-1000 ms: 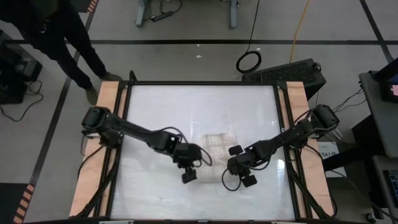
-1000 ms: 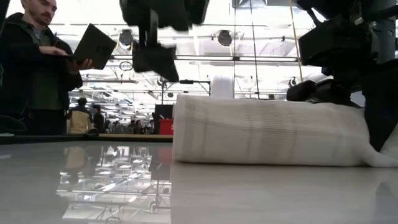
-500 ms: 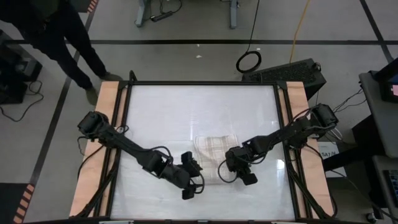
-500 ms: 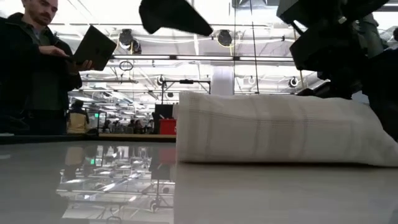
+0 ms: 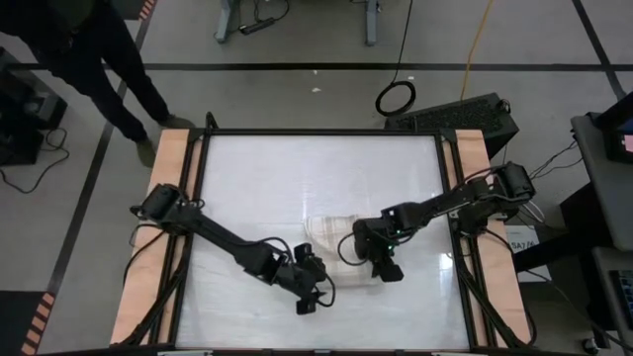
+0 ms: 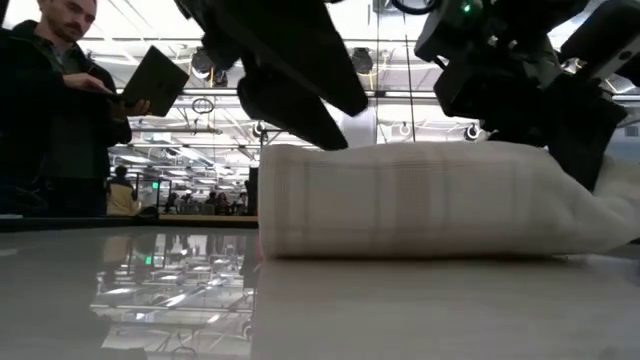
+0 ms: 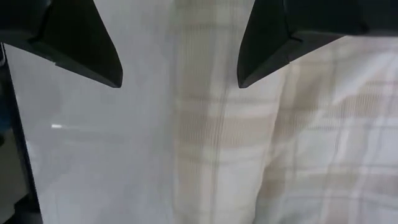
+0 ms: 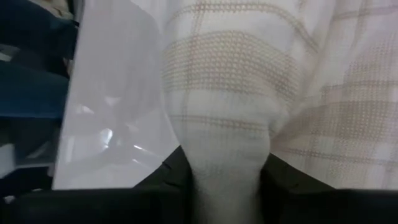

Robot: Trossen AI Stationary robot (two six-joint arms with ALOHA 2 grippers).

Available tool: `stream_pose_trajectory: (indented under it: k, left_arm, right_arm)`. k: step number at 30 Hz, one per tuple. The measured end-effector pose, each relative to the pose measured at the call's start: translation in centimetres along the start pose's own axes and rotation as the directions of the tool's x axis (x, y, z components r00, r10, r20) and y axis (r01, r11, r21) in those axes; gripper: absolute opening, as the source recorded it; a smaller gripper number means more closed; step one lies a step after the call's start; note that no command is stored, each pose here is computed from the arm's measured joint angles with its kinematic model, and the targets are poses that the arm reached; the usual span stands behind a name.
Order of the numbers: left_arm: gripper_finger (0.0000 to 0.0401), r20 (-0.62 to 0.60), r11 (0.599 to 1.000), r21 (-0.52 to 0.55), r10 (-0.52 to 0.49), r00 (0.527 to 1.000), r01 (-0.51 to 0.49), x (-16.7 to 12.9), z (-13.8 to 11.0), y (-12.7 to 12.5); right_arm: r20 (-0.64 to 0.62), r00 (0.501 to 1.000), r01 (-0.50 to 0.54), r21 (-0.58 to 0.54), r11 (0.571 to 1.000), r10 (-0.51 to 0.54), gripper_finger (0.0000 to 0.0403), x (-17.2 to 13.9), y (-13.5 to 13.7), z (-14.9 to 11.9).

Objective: Roll towel
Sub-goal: Roll the white-brown patterned towel

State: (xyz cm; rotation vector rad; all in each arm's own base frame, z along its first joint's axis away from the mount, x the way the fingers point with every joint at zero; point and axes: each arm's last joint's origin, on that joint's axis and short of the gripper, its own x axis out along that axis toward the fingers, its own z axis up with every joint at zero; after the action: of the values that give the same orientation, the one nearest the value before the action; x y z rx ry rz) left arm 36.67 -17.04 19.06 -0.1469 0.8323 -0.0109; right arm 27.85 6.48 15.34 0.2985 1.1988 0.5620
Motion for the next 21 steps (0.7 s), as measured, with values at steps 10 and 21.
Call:
stream_pose_trajectory:
  k: [10,21]
  left_arm:
    - [0.0389,0.007,0.999,-0.003,0.044,0.999,-0.044,0.9,-0.1,0.6]
    - [0.0397,-0.039,0.998,0.052,0.046,0.998,-0.044,2.1,0.0,2.1]
  right_arm:
    - [0.012,0.992,-0.126,0.056,0.99,0.126,0.0095,-0.7,-0.8,0.1]
    - [-0.002,0.984,-0.178,0.096,0.979,0.179,0.0095,0.4,-2.2,0.1]
